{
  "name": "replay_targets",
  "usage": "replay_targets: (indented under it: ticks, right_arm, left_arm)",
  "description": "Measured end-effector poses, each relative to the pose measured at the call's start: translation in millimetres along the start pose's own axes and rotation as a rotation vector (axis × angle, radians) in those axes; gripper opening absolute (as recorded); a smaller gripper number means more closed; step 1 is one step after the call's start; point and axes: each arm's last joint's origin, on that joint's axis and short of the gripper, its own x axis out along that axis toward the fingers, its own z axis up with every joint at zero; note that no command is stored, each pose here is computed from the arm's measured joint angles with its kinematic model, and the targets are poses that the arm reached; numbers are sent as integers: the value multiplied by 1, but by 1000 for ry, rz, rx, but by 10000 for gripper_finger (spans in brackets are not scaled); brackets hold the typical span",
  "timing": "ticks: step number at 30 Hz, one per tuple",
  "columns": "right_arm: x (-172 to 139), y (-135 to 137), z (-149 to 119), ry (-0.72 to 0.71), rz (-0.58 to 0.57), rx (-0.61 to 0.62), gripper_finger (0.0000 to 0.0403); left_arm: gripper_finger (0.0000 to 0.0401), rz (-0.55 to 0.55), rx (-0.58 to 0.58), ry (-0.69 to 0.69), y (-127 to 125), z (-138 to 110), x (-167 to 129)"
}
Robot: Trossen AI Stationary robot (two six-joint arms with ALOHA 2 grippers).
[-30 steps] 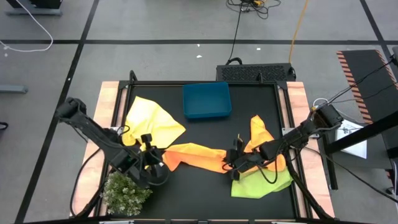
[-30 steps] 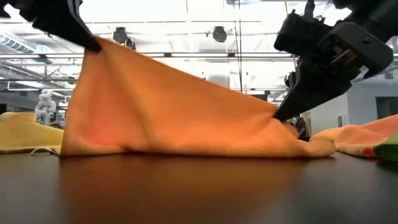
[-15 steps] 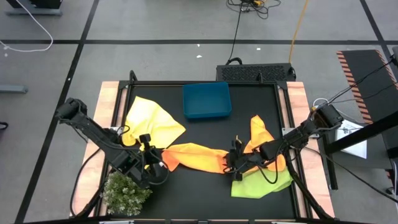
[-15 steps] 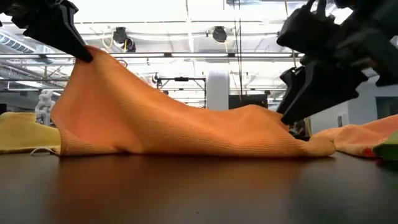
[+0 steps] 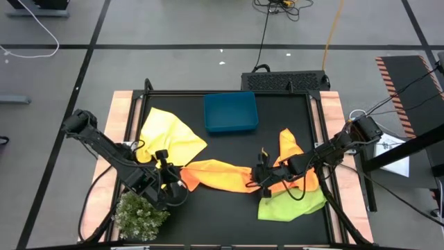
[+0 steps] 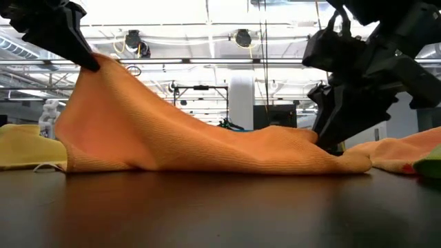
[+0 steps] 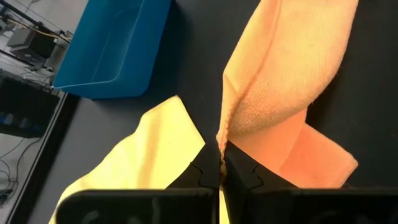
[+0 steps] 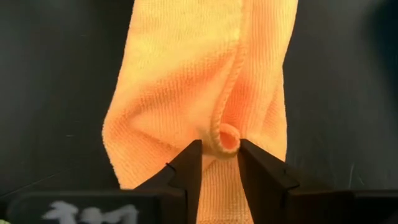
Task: Fold microfiber towels
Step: Fold the left orange microfiber towel
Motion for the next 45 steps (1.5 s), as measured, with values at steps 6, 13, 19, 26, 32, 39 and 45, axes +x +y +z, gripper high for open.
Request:
replay_targets:
  ticks: [6, 13, 19, 26, 32, 39, 45]
  right_arm:
    - [0, 0, 0, -3, 1, -30, 25]
    - [-7, -1, 4, -26, 5, -29, 3]
    - [-44, -11, 20, -178, -40, 6, 1]
    - [-99, -28, 33, -390, -162, 68, 1]
    - [-122, -34, 35, -482, -159, 117, 1]
    - [-137, -18, 35, -560, -57, 99, 0]
    - [-157, 1, 44, -664, 50, 69, 0]
  left_arm:
    - [5, 0, 3, 0, 0, 0, 0]
    - [5, 4, 17, -3, 0, 0, 0]
    - [5, 89, 65, -46, 7, 4, 3]
    - [4, 231, 28, -141, 31, 14, 0]
    - [3, 274, -79, -255, 59, 20, -21]
    - [2, -17, -174, -340, 67, 25, -51]
    - [1, -139, -162, -523, 62, 37, -78]
